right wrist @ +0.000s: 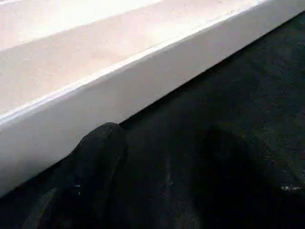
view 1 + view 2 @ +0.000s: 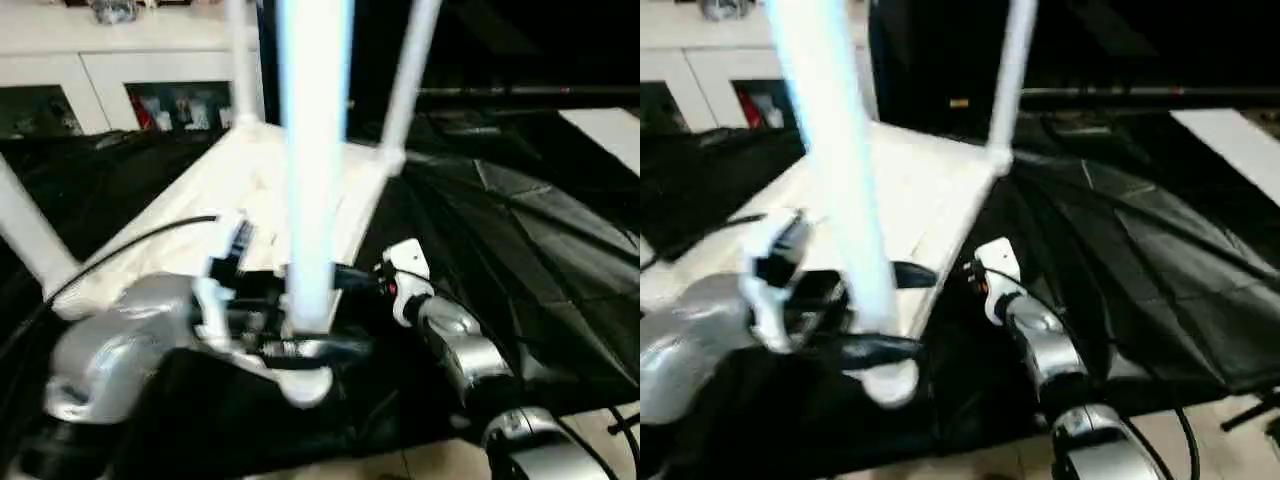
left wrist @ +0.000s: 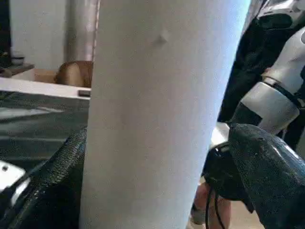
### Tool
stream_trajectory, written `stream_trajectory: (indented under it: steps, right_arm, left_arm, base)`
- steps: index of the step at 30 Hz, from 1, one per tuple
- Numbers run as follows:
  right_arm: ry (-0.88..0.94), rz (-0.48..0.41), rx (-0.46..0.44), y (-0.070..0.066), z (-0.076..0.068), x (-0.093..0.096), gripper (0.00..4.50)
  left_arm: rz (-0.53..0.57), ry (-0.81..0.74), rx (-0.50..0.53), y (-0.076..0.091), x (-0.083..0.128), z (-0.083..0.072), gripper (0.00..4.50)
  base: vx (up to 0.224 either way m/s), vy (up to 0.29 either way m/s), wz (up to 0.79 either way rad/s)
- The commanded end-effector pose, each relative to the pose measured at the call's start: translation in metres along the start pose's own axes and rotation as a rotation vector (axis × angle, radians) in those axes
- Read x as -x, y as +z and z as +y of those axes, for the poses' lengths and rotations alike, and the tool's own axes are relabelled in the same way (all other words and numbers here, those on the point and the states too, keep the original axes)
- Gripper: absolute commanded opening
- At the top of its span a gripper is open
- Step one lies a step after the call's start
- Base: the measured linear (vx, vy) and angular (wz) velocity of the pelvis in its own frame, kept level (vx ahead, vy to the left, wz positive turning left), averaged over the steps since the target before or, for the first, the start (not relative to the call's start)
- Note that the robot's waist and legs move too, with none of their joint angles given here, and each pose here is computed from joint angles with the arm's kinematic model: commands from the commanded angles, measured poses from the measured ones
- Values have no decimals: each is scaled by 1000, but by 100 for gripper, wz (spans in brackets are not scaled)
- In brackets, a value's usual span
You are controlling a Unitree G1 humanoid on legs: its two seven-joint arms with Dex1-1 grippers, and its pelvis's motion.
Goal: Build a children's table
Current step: Rotate table base
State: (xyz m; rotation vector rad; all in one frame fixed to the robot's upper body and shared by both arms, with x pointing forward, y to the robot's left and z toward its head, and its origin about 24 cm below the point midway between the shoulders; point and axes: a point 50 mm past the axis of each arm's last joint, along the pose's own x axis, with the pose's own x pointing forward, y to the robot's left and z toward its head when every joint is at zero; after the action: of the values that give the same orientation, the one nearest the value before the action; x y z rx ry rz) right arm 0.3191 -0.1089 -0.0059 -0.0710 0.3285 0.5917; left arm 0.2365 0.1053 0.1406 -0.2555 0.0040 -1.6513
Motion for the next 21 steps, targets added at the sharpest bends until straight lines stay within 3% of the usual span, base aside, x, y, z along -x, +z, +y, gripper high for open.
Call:
stream_trajectory:
  steps: [1, 4, 14, 15, 21]
  right_arm:
    - [120, -35, 20, 7, 18, -6, 333]
    - [146, -31, 41, 8, 18, -6, 333]
    - [166, -44, 68, 17, 6, -3, 333]
    - [118, -52, 97, 19, -2, -1, 333]
    - [29, -100, 127, 30, -27, 12, 333]
  left_arm:
    - [21, 14, -21, -4, -10, 6, 439]
    - [57, 69, -98, -8, -19, 18, 439]
    - [106, 300, -195, -16, -29, 53, 439]
    - [144, 370, -234, -18, -25, 60, 439]
    - [224, 408, -284, -22, -10, 64, 439]
  base:
    - [0, 0, 0]
    - [0, 0, 0]
    - [0, 0, 0]
    - [0, 0, 0]
    - [0, 0, 0]
